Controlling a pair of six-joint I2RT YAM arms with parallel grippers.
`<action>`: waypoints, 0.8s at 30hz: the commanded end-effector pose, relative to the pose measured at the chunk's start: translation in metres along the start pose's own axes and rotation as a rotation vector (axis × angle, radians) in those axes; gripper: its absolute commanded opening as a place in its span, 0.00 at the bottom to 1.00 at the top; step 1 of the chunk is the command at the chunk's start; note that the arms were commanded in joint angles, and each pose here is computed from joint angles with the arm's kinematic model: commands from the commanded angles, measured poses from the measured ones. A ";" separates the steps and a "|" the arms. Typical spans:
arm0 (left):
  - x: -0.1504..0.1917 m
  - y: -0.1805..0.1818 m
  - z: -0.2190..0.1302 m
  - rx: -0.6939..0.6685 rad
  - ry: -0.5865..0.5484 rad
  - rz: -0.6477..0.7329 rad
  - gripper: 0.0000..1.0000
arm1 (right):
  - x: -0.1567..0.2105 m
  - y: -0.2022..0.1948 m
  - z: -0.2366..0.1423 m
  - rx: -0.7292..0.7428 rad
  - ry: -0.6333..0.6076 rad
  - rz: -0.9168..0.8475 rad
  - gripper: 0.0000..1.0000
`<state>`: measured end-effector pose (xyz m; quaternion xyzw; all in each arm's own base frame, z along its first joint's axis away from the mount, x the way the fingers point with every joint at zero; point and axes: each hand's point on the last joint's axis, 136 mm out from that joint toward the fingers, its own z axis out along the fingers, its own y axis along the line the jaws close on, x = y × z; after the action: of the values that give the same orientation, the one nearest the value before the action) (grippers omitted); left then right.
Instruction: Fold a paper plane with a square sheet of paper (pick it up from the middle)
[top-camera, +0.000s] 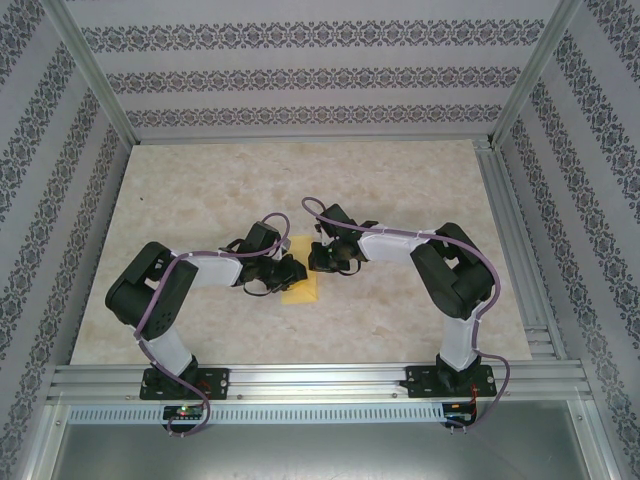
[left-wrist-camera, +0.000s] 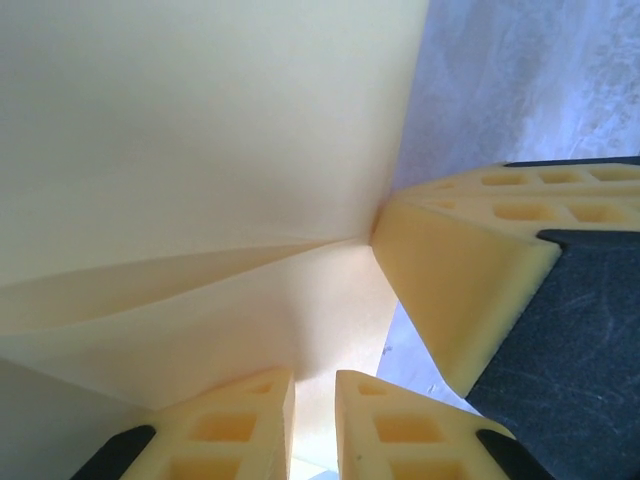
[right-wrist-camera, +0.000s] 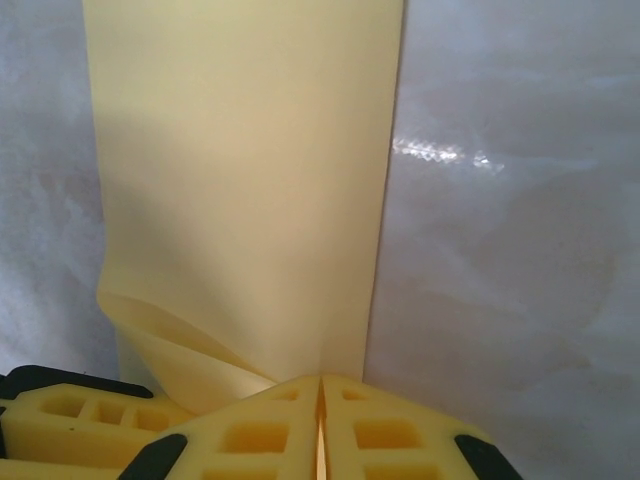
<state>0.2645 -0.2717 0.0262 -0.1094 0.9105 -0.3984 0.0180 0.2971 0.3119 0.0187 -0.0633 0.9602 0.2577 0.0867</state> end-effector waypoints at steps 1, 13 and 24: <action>-0.001 0.006 0.005 -0.048 0.003 0.005 0.18 | -0.005 -0.002 -0.005 0.032 -0.026 -0.001 0.13; 0.001 0.024 0.005 -0.129 -0.003 -0.036 0.15 | -0.012 0.009 -0.041 0.012 -0.116 0.010 0.21; -0.003 0.024 0.002 -0.142 -0.034 -0.058 0.15 | 0.045 0.035 -0.041 -0.107 -0.002 -0.033 0.15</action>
<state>0.2658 -0.2665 0.0183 -0.1242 0.9207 -0.3699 0.0117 0.2573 0.3052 0.0516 -0.0722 0.9534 0.2767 0.0963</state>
